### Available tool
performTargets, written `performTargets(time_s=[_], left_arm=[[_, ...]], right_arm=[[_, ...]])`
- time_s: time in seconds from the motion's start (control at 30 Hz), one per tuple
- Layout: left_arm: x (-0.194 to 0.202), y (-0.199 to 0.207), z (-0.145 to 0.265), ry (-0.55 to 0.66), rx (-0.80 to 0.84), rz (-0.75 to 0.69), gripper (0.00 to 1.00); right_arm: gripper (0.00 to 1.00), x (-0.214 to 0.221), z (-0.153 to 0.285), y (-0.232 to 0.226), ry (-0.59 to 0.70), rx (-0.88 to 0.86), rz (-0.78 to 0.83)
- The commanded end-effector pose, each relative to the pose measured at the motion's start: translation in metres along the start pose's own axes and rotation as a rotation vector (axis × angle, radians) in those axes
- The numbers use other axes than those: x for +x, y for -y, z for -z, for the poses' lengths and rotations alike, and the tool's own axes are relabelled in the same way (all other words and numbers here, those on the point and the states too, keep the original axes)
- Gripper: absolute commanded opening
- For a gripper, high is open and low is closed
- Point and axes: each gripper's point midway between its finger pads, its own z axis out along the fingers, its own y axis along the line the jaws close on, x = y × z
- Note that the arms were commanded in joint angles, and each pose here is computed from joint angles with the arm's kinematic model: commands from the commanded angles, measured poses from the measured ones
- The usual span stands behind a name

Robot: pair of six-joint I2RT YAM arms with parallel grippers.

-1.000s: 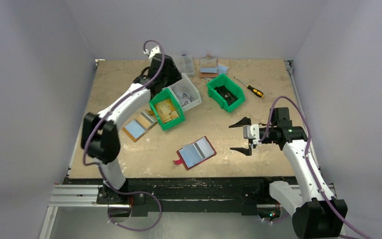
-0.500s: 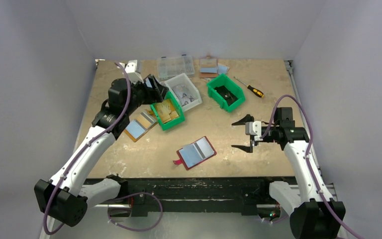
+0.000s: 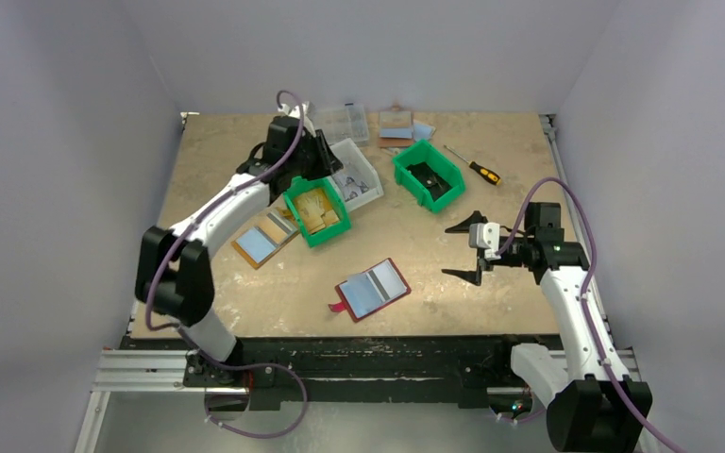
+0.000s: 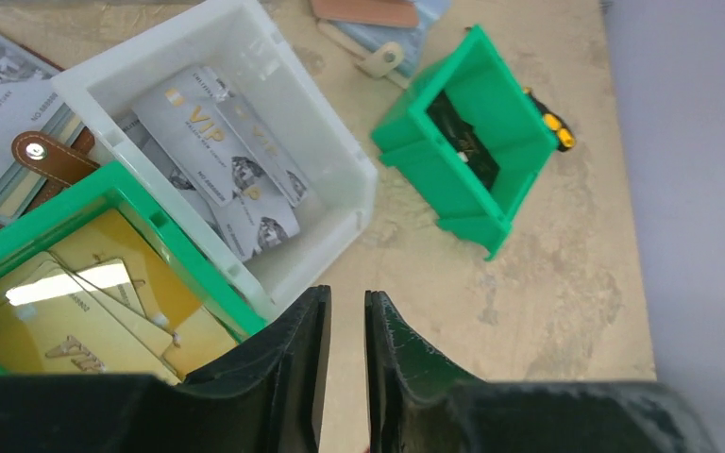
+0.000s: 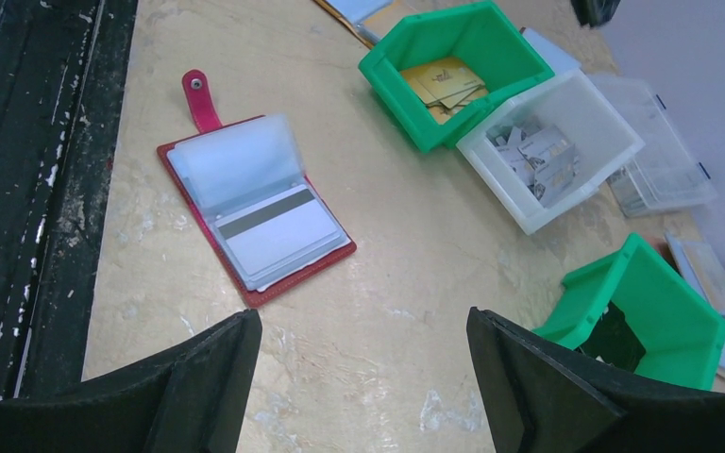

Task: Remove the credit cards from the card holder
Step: Place the credit card in the storage box.

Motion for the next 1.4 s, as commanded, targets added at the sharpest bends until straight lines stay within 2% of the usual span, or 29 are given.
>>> performTargets(time_s=[0.0,0.33,0.5,0.57,0.73,1.0,1.2,1.33,1.37], left_arm=[[-0.010,-0.005,-0.037,0.000,-0.058,0.034,0.20],[0.024,-0.035,-0.125,-0.098,-0.200,0.006,0.18],[0.034,-0.046,-0.149,-0.130,-0.274,0.003,0.17],[0.041,-0.054,-0.154,-0.151,-0.328,0.005,0.14],[0.058,-0.082,-0.153,-0.210,-0.490,-0.001,0.06],[0.048,-0.086,-0.142,-0.187,-0.533,-0.018,0.05],[0.004,-0.043,-0.117,-0.100,-0.406,-0.052,0.07],[-0.042,0.004,-0.073,0.053,-0.224,-0.113,0.12],[-0.051,0.015,-0.056,0.091,-0.179,-0.130,0.17]], right_arm=[[0.89,-0.002,0.000,0.000,0.018,0.004,-0.003],[0.89,-0.004,0.000,-0.005,0.027,-0.032,0.010],[0.89,-0.003,-0.001,-0.009,0.026,-0.061,0.013],[0.88,-0.002,-0.001,-0.011,0.027,-0.073,0.013],[0.88,-0.001,-0.001,-0.016,0.032,-0.101,0.004],[0.88,-0.004,0.000,-0.018,0.036,-0.104,0.012],[0.88,-0.006,0.000,-0.018,0.036,-0.097,0.016],[0.88,-0.009,0.001,-0.015,0.040,-0.078,0.008],[0.88,-0.010,0.002,-0.014,0.039,-0.074,0.006]])
